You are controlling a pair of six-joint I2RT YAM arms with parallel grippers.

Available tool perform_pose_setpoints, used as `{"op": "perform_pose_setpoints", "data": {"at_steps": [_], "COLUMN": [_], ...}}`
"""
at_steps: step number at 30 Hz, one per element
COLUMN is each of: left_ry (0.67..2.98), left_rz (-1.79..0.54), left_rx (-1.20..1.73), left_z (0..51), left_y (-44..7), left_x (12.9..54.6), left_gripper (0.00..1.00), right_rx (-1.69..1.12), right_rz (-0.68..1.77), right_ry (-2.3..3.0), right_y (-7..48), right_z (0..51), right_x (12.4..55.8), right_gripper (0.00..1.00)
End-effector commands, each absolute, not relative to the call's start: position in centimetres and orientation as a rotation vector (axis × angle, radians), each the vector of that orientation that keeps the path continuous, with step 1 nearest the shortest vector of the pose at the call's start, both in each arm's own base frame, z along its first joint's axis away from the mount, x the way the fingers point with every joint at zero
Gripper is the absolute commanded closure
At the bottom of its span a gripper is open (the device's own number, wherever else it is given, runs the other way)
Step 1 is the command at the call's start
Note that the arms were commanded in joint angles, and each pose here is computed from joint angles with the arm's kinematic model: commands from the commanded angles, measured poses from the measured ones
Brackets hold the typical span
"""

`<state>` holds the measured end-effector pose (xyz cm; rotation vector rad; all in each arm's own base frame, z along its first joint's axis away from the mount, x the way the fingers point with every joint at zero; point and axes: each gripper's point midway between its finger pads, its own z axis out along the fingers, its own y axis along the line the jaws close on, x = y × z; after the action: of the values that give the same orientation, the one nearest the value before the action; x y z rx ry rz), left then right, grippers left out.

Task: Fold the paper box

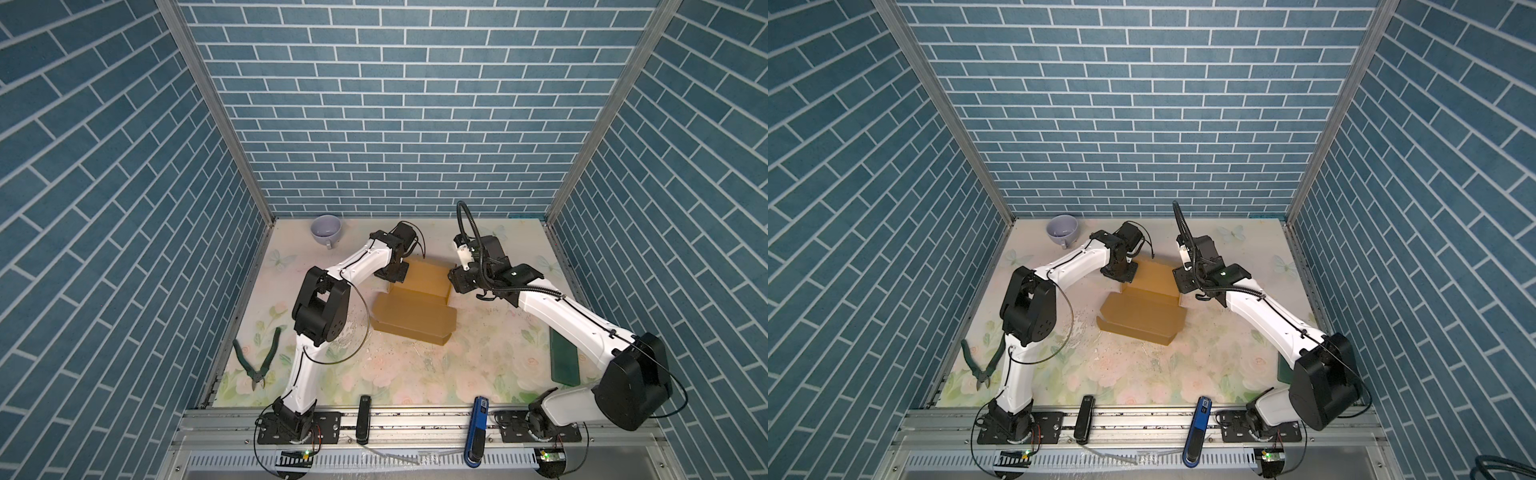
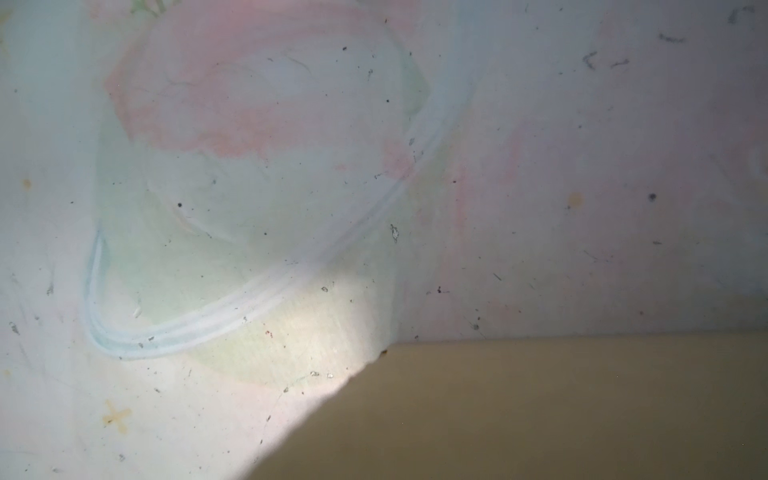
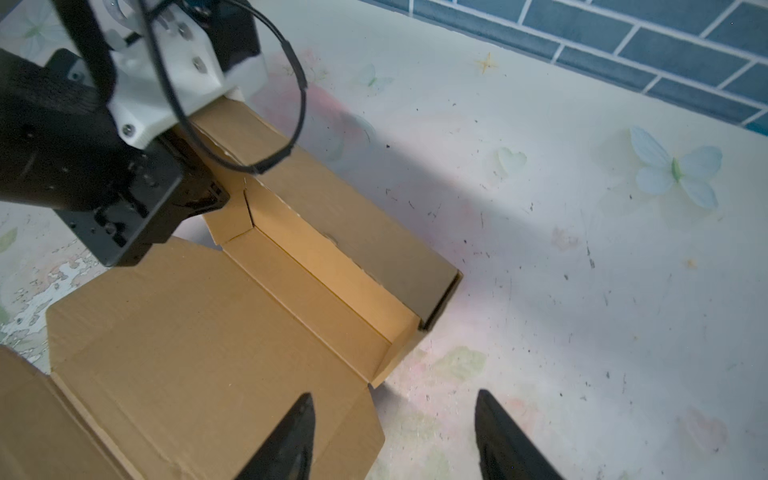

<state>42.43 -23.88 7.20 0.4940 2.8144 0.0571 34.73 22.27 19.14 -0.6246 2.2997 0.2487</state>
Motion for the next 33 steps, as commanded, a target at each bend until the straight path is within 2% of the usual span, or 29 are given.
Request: {"op": "perform_pose_setpoints", "data": {"at_steps": [1, 9, 19, 26, 33], "left_ry": [2.941, 2.989, 2.957, 2.923, 2.903], "left_rz": [0.132, 0.176, 0.156, 0.138, 0.130], "left_rx": [0.620, 0.685, 0.646, 0.626, 0.612], "left_z": [5.7, 4.8, 5.4, 6.7, 7.6], "left_y": [-23.0, -23.2, -23.4, -23.6, -23.5], "left_x": [40.8, 42.1, 43.5, 44.5, 45.3], "left_gripper": [0.88, 0.84, 0.79, 0.69, 0.65], "right_rx": [-0.705, -0.633, -0.593, -0.595, -0.582], "right_rz": [0.225, 0.323, 0.385, 0.408, 0.419], "right_ry": [2.275, 2.305, 2.355, 2.391, 2.428], "right_y": [23.2, 23.0, 21.8, 21.9, 21.8], "right_z": [19.2, 16.9, 14.4, 12.7, 10.9], "right_x": [36.8, 40.3, 41.8, 42.0, 42.4], "right_gripper": [0.39, 0.40, 0.41, 0.41, 0.42]}}
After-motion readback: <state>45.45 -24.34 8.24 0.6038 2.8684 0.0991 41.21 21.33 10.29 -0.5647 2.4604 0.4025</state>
